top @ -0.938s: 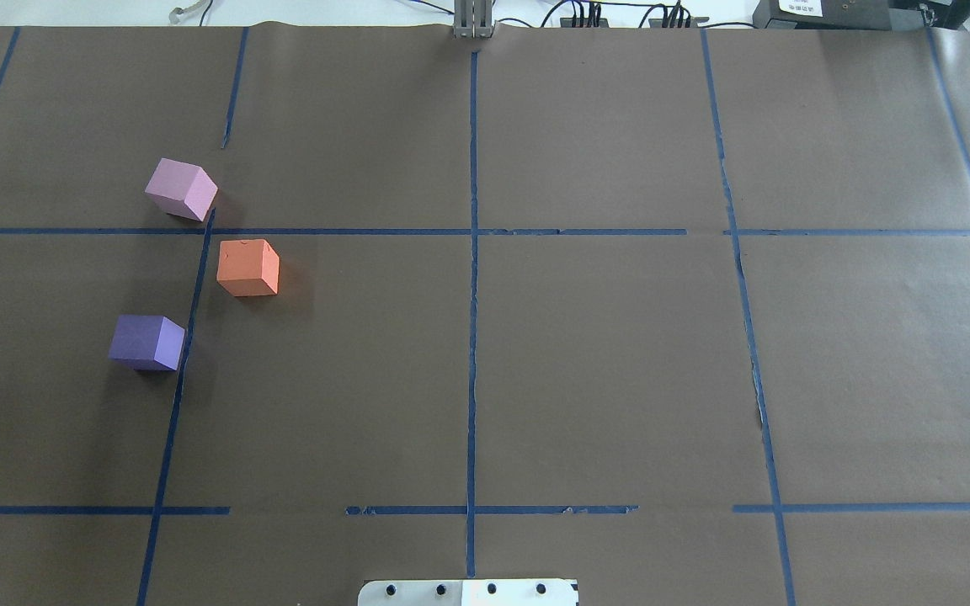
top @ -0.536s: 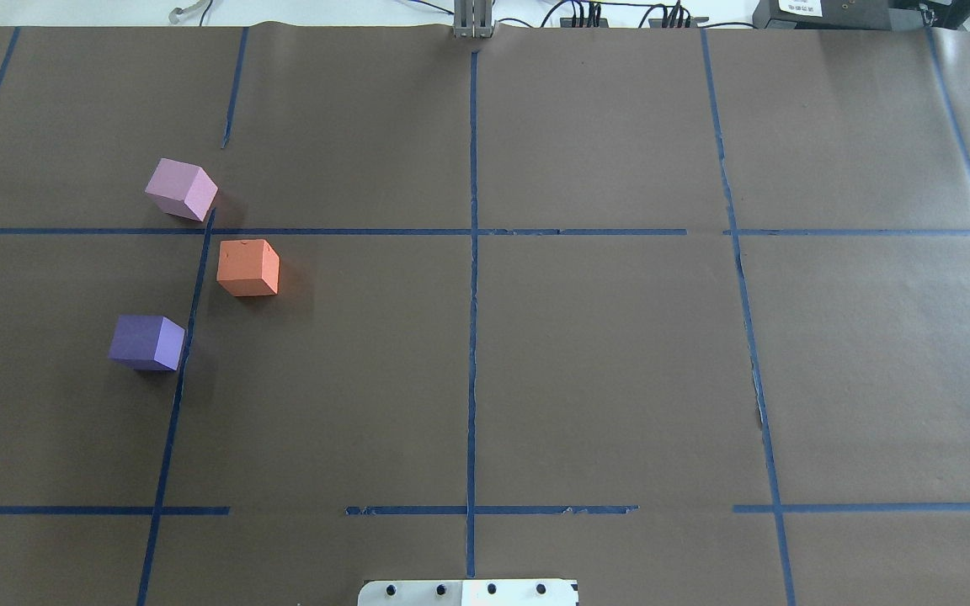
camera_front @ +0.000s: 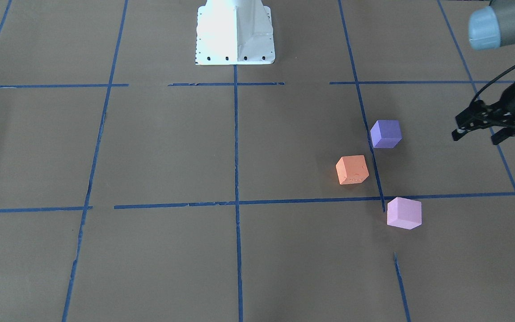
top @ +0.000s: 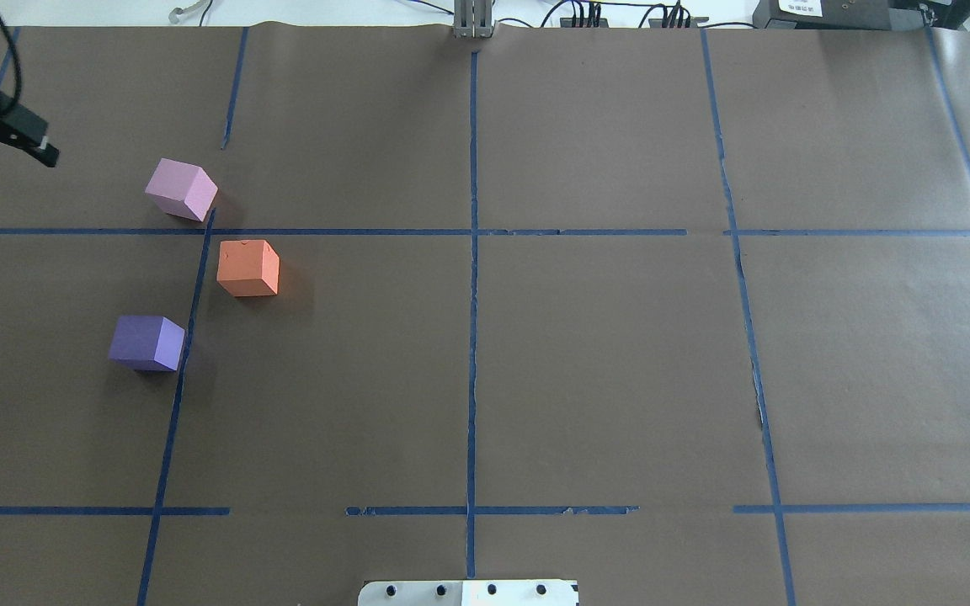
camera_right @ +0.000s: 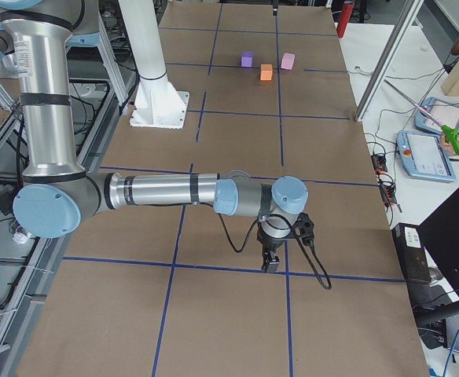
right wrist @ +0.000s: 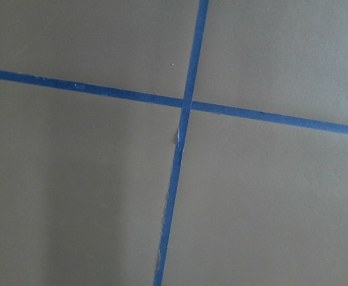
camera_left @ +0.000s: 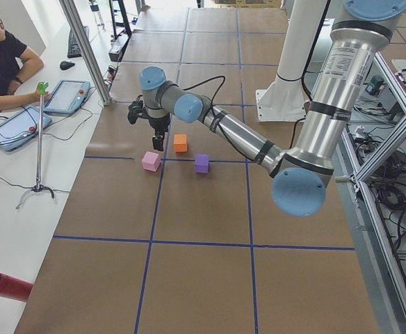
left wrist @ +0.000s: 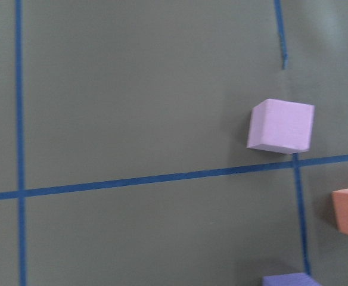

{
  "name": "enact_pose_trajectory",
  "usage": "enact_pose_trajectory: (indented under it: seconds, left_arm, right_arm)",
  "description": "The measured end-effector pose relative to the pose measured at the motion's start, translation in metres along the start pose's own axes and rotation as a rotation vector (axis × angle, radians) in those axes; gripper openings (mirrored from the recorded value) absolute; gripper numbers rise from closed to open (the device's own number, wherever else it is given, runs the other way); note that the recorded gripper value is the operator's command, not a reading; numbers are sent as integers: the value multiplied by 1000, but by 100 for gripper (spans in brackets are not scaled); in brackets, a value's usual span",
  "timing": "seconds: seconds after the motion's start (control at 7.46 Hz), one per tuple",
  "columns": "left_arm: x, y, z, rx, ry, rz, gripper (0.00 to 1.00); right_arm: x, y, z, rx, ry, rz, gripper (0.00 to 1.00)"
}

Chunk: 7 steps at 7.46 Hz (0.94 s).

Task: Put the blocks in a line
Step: 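Move the left gripper past the pink cube down over the orange cube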

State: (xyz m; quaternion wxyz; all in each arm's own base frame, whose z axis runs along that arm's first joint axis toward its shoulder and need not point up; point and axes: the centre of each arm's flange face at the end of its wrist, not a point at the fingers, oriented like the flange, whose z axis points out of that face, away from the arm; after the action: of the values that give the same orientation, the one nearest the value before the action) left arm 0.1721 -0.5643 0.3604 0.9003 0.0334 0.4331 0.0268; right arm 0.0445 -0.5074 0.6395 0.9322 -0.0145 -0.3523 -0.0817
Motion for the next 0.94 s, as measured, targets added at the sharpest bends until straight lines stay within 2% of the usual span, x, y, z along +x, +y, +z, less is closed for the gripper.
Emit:
enact_pose_trajectory:
  seconds: [0.4, 0.67, 0.94]
  left_arm:
    - [104, 0, 78, -96, 45, -85, 100]
    - [115, -4, 123, -116, 61, -110, 100]
    - [129, 0, 157, -120, 27, -107, 100]
  right_arm:
    - [0, 0, 0, 0, 0, 0, 100]
    - [0, 0, 0, 0, 0, 0, 100]
    - [0, 0, 0, 0, 0, 1, 100]
